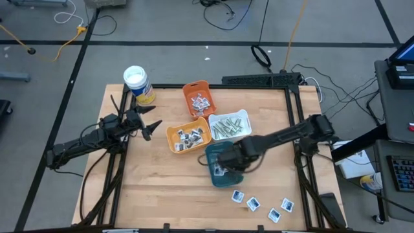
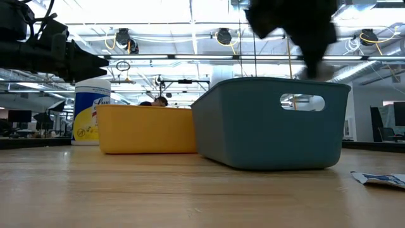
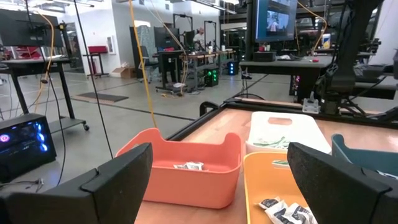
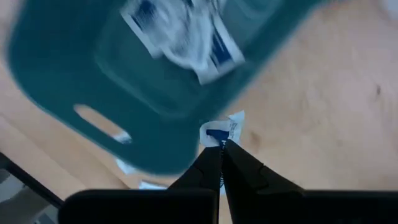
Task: Pick & Place First Aid Supplies
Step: Put the blue alcohol pad into the blue bin
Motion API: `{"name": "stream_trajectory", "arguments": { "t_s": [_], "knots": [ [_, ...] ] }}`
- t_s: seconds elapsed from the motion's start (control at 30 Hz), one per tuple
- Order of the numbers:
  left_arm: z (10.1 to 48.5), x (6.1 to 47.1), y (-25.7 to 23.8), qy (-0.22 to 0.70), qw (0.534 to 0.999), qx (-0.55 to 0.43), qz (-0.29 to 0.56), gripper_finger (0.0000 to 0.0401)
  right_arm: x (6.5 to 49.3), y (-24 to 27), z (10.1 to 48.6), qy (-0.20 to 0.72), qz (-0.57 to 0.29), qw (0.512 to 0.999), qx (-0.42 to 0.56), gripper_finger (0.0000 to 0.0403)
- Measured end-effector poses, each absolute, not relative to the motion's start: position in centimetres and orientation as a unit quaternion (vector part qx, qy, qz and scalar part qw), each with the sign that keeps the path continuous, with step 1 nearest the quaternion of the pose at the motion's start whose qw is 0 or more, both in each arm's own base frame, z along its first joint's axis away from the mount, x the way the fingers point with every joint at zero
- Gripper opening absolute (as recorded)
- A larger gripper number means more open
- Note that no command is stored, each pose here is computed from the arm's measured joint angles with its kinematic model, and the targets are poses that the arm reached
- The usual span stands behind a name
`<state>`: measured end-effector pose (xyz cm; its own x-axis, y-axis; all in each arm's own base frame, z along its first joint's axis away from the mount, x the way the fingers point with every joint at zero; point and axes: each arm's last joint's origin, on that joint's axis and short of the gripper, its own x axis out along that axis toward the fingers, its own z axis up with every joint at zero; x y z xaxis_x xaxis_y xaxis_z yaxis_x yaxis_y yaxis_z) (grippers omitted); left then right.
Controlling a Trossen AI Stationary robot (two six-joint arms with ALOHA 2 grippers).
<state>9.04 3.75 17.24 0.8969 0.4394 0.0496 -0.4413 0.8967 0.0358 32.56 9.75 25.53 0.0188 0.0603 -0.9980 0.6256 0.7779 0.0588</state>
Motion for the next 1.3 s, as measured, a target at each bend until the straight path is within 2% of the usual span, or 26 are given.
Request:
{"name": "stream_trajectory", "arguments": {
  "t_s": [0.23, 0.6, 0.87, 1.03, 1.3],
  "knots": [
    [17.2, 9.0, 3.7, -0.020, 0.974, 0.023, 0.226, 0.0379, 36.2, 8.4, 26.2, 0.654, -0.193, 0.685, 0.255, 0.0000],
    [17.2, 9.0, 3.7, -0.020, 0.974, 0.023, 0.226, 0.0379, 39.1, 9.4, 21.3, 0.662, -0.178, 0.696, 0.215, 0.0000],
    [17.2, 9.0, 3.8, -0.020, 0.974, 0.023, 0.226, 0.0379, 39.9, 9.5, 19.3, 0.667, -0.180, 0.691, 0.214, 0.0012],
    [17.2, 9.0, 3.7, -0.020, 0.974, 0.023, 0.226, 0.0379, 39.9, 9.4, 19.6, 0.664, -0.178, 0.692, 0.219, 0.0067],
    [17.2, 9.0, 3.7, -0.020, 0.974, 0.023, 0.226, 0.0379, 39.1, 8.4, 21.7, 0.632, -0.244, 0.693, 0.249, 0.0232]
  ]
}}
